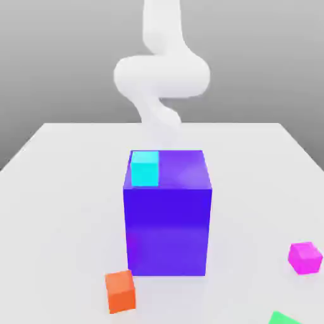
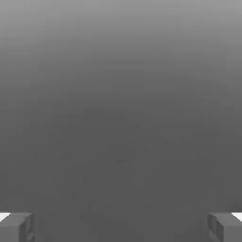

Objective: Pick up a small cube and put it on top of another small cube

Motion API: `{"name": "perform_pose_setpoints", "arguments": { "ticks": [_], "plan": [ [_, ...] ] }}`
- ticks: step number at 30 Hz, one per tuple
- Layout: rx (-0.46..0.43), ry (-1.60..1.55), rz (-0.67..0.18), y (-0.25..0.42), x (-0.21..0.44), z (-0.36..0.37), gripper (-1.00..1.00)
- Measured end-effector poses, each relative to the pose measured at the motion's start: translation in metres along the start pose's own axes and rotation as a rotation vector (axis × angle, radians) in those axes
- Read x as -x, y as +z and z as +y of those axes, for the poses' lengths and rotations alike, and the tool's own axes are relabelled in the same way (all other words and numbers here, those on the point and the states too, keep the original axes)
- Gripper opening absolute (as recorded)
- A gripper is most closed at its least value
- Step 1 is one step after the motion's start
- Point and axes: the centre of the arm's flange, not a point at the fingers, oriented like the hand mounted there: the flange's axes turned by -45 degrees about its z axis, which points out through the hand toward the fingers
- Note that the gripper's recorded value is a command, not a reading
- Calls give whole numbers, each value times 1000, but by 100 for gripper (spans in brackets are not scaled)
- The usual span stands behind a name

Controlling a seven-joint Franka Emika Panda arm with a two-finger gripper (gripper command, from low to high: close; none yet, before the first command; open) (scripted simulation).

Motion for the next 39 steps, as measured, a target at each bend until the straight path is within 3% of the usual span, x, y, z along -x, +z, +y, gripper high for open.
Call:
{"name": "perform_pose_setpoints", "arguments": {
  "ticks": [12,25,30,31,39],
  "plan": [
    [-55,-48,-341,214,90,-143,0],
    [-42,-149,-699,339,322,-269,0],
    [-37,-156,-729,381,376,-275,0],
    [-37,-157,-729,388,384,-274,-100],
    [-38,-156,-728,384,380,-275,-100]
  ]
}}
